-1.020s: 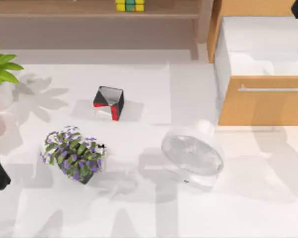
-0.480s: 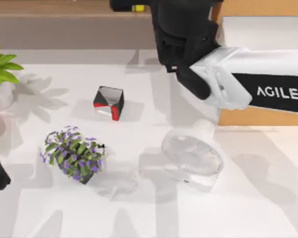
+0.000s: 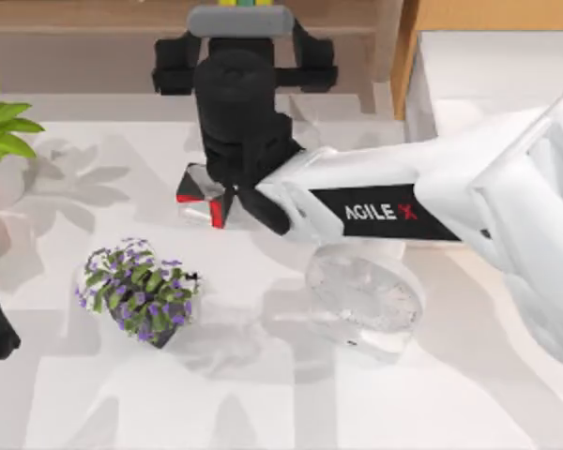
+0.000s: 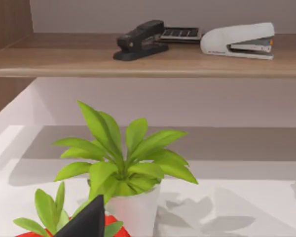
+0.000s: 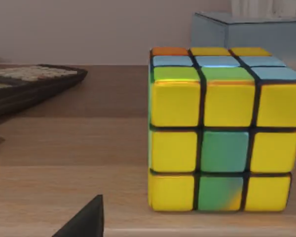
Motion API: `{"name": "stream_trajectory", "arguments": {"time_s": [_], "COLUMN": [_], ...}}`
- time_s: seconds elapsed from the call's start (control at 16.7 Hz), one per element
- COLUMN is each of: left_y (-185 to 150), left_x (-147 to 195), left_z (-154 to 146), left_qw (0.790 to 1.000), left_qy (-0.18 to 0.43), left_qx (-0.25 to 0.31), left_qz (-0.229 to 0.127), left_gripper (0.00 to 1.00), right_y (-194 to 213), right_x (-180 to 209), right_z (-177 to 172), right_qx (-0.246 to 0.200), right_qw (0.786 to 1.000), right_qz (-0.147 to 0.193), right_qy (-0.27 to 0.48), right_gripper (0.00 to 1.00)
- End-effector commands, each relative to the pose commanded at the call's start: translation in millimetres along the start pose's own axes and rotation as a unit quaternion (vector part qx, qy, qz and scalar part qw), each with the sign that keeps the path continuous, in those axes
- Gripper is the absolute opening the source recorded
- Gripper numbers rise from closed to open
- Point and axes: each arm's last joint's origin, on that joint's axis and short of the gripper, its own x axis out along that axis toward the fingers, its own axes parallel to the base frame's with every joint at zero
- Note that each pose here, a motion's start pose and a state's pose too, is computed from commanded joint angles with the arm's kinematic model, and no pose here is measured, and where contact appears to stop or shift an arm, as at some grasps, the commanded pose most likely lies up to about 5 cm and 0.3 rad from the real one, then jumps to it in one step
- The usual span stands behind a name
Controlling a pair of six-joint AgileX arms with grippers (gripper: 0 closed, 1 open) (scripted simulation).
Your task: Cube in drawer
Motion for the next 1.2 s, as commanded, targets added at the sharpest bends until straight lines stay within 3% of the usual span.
{"name": "stream_trajectory", "arguments": {"time_s": [0.54, 1.2], "left_y": [0.0, 0.0], "left_x": [0.0, 0.0], "left_z": [0.0, 0.0], "left_qw": [1.0, 1.0], "left_qy": [0.0, 0.0], "left_qx": [0.0, 0.0], "left_qz": [0.0, 0.0], "left_gripper": [1.0, 1.0], "right_y": [1.7, 0.3], "right_x": [7.2, 60.2], "right_z": [5.0, -0.7], "right_qx": [0.0, 0.0], "right_qw": [1.0, 1.0], "right_qz": [-0.001, -0.001], "right_qy": [0.001, 0.0], "right_gripper": [1.0, 1.0]}}
